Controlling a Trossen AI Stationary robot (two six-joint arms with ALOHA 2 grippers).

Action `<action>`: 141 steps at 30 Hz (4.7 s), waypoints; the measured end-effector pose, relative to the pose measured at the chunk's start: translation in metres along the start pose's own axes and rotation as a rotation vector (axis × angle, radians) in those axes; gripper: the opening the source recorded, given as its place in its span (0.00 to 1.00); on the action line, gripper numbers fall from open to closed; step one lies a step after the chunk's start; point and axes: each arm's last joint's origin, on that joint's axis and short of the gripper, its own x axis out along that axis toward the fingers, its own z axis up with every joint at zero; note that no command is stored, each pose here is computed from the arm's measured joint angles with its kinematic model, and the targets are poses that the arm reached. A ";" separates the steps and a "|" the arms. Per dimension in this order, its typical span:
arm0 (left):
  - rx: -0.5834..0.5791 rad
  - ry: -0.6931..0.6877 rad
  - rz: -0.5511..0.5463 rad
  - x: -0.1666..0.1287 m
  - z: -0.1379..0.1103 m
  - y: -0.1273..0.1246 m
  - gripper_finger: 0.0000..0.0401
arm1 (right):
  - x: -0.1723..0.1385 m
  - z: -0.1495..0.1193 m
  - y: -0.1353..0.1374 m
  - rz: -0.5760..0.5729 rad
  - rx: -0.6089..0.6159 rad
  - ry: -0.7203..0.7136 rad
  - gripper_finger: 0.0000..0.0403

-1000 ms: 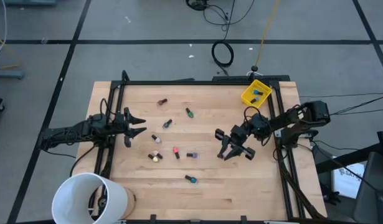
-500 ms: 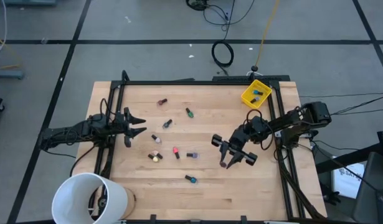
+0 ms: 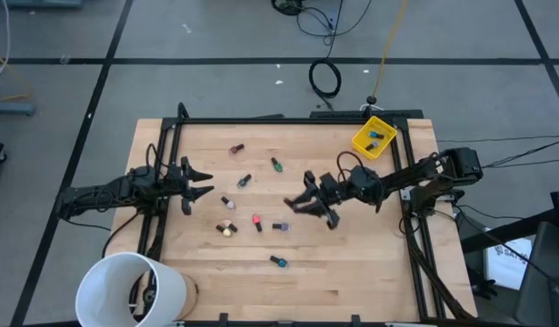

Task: Pick & Place Nail Polish
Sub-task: Put the purple nail polish bottle into the yellow bin, then put the yellow nail polish bottle into the yellow bin

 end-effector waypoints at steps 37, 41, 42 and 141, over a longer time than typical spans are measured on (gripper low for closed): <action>0.000 0.000 0.000 0.000 0.000 0.000 0.44 | -0.171 0.058 -0.062 -1.472 -0.020 0.603 0.22; 0.000 0.000 0.000 0.000 0.000 0.000 0.44 | -0.198 0.060 -0.060 -1.591 0.064 0.669 0.21; 0.000 0.001 0.000 0.000 0.000 0.000 0.44 | -0.203 0.060 -0.061 -1.614 0.084 0.684 0.21; 0.007 0.000 0.000 0.000 0.000 0.000 0.44 | -0.132 -0.032 0.011 -0.125 -0.145 0.275 0.40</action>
